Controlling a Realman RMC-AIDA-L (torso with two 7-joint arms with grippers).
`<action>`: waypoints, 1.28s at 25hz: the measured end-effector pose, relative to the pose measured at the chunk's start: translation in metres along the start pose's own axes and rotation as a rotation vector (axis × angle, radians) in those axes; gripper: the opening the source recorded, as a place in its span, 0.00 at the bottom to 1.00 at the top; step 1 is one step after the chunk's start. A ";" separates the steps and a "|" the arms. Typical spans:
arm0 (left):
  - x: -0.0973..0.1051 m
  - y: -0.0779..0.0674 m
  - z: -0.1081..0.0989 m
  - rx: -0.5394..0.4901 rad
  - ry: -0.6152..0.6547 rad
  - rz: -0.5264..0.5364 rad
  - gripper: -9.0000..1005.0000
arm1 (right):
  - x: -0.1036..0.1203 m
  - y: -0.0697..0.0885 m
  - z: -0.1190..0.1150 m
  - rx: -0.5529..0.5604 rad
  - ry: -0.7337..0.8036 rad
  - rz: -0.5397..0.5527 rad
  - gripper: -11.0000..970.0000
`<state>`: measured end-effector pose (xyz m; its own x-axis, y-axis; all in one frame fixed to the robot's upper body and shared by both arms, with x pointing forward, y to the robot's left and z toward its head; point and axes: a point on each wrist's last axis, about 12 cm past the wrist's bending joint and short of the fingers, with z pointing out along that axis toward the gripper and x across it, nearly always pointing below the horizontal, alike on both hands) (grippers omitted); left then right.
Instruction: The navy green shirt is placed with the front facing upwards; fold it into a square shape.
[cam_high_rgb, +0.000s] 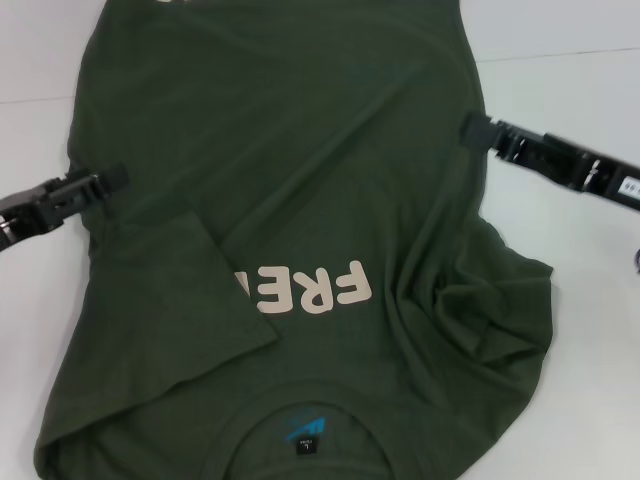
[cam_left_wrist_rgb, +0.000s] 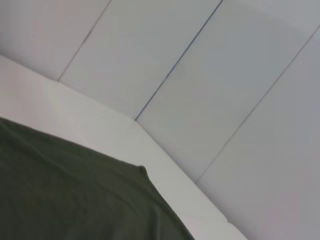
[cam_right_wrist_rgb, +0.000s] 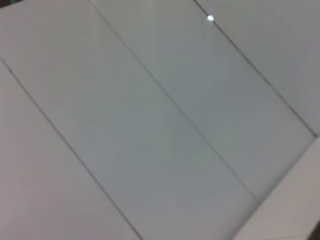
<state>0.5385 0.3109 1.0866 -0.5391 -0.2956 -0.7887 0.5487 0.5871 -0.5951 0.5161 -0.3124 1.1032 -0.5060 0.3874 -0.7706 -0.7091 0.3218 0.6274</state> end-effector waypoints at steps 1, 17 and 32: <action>-0.001 0.000 -0.001 -0.002 -0.007 0.003 0.90 | -0.004 -0.001 -0.002 0.012 0.005 0.001 0.95; 0.002 -0.001 0.002 0.001 -0.026 -0.027 0.89 | -0.025 0.000 -0.113 0.370 0.152 0.273 0.98; 0.000 -0.001 0.004 0.004 -0.021 -0.022 0.89 | 0.001 -0.004 -0.128 0.524 0.341 0.529 0.97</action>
<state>0.5403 0.3074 1.0863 -0.5377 -0.3241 -0.7783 0.5397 0.5770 -0.6131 0.4553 -0.4242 1.0851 -0.8909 0.3439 -0.2966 -0.0561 0.5647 0.8234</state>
